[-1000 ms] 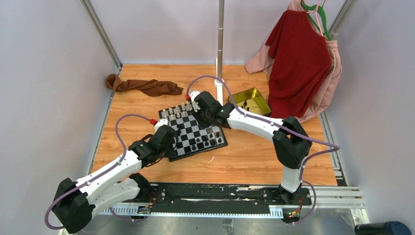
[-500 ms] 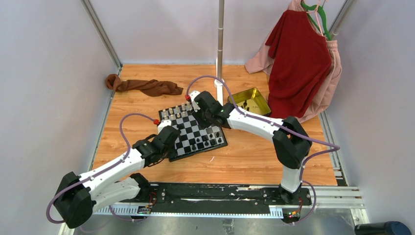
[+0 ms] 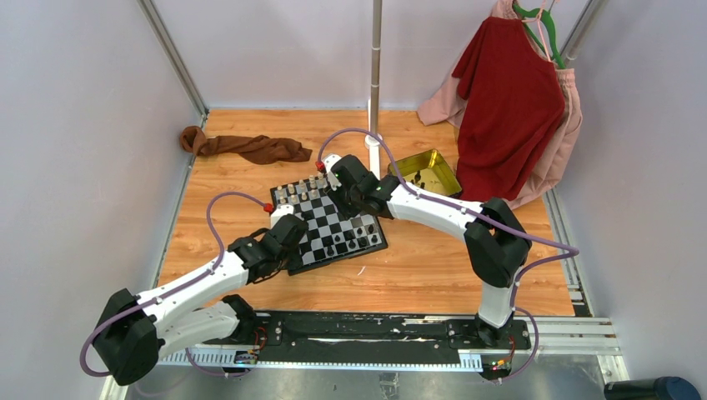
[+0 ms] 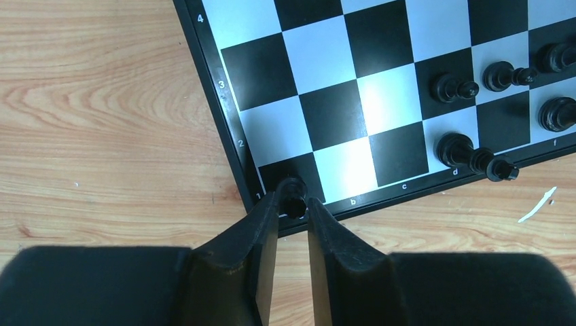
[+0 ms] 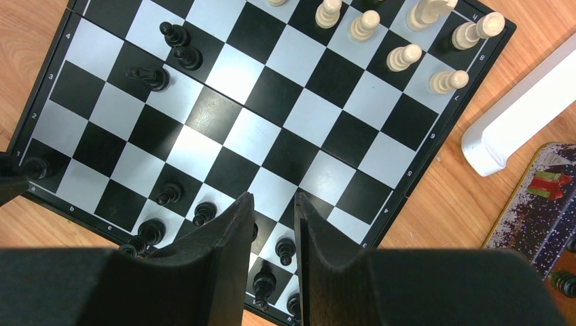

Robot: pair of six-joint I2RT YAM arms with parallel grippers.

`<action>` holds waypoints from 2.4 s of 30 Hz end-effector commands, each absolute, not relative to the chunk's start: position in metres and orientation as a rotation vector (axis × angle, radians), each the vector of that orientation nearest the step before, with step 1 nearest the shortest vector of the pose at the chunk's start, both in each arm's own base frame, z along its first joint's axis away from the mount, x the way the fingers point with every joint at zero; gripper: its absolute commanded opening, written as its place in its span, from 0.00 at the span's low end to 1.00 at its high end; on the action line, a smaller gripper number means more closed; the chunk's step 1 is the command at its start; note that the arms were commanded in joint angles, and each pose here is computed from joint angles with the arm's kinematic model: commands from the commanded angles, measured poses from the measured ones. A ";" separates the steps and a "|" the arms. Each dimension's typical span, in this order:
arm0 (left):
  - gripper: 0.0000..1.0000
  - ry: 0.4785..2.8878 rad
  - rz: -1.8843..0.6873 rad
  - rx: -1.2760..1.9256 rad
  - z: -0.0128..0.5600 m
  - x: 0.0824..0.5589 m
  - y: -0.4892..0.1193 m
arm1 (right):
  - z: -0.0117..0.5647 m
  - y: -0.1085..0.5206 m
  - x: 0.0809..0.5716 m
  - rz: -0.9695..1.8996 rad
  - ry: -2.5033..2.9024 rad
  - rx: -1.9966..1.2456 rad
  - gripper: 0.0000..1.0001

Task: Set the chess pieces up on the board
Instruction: Place the chess piece on the chessboard, then pick up the chess piece from the chessboard.

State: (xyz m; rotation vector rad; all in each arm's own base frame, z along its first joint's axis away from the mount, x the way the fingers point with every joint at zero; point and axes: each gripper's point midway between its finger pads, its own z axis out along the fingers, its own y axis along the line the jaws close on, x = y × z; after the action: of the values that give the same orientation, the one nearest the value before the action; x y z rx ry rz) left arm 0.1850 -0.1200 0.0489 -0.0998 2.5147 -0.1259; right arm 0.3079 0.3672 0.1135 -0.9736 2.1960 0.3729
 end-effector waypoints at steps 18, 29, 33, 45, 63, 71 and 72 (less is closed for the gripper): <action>0.55 2.382 -0.071 -0.065 0.107 0.213 -0.123 | 0.120 0.357 0.308 0.363 2.212 -0.931 0.33; 0.59 2.342 0.014 0.051 0.100 0.252 -0.144 | 0.124 0.346 0.312 0.323 2.199 -0.908 0.33; 0.59 2.322 0.064 0.079 0.096 0.266 -0.147 | 0.125 0.340 0.313 0.314 2.199 -0.895 0.33; 0.55 2.326 0.083 0.044 0.081 0.291 -0.140 | 0.118 0.328 0.318 0.304 2.219 -0.878 0.33; 0.45 2.356 0.025 0.041 0.068 0.305 -0.143 | 0.115 0.324 0.323 0.307 2.233 -0.865 0.33; 0.43 2.372 0.016 0.044 0.062 0.306 -0.143 | 0.114 0.323 0.323 0.304 2.237 -0.864 0.33; 0.42 2.375 0.014 0.045 0.061 0.306 -0.143 | 0.115 0.323 0.324 0.304 2.235 -0.862 0.33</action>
State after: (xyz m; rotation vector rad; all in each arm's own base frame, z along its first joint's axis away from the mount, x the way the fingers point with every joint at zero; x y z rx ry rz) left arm 0.2958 -0.1375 0.0546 0.0478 2.3980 0.0417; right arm 0.3220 0.3310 0.1103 -0.8851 2.2347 0.3082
